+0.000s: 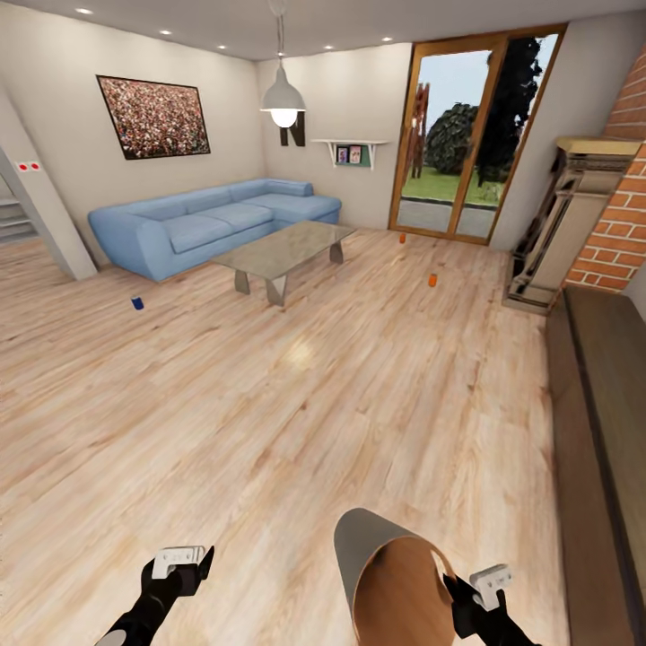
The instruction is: Put the three can of soda from the living room inside the tash can in the kitchen.
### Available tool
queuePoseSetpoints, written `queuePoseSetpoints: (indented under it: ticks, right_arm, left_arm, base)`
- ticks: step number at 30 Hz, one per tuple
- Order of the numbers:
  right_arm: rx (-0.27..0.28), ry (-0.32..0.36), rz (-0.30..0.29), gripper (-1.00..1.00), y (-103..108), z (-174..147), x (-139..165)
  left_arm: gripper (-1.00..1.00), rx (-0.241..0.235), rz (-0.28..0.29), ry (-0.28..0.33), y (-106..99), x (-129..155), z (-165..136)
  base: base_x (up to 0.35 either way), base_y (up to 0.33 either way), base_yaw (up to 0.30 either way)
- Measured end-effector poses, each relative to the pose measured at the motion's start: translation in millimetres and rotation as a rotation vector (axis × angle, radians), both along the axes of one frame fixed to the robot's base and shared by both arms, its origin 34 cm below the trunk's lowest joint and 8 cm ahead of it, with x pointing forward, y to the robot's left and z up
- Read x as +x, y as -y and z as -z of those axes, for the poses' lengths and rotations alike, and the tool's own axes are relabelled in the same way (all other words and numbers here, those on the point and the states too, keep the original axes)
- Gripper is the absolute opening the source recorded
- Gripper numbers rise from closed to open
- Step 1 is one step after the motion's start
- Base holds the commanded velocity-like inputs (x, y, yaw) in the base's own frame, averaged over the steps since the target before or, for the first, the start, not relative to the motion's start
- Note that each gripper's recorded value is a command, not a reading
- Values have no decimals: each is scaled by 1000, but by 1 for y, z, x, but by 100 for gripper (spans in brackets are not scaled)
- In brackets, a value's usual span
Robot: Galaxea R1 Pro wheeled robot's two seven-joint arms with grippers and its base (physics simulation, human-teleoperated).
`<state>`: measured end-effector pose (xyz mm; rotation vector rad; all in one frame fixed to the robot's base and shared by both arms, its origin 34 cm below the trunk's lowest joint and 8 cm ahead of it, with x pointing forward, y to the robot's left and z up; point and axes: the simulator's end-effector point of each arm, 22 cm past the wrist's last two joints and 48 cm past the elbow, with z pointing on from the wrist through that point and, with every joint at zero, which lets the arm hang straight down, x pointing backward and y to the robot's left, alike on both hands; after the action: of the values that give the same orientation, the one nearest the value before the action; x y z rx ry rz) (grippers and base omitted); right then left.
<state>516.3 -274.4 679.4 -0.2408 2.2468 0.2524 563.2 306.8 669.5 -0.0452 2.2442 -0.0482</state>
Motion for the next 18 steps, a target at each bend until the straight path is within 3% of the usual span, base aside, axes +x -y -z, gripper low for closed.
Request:
queuePoseSetpoints:
  ticks: [18]
  right_arm:
    - [-1, 0, -2, -100, 0, 0, 0]
  left_arm:
    - [100, 2, 3, 1, 0, 0, 0]
  base:
    - [103, 271, 0]
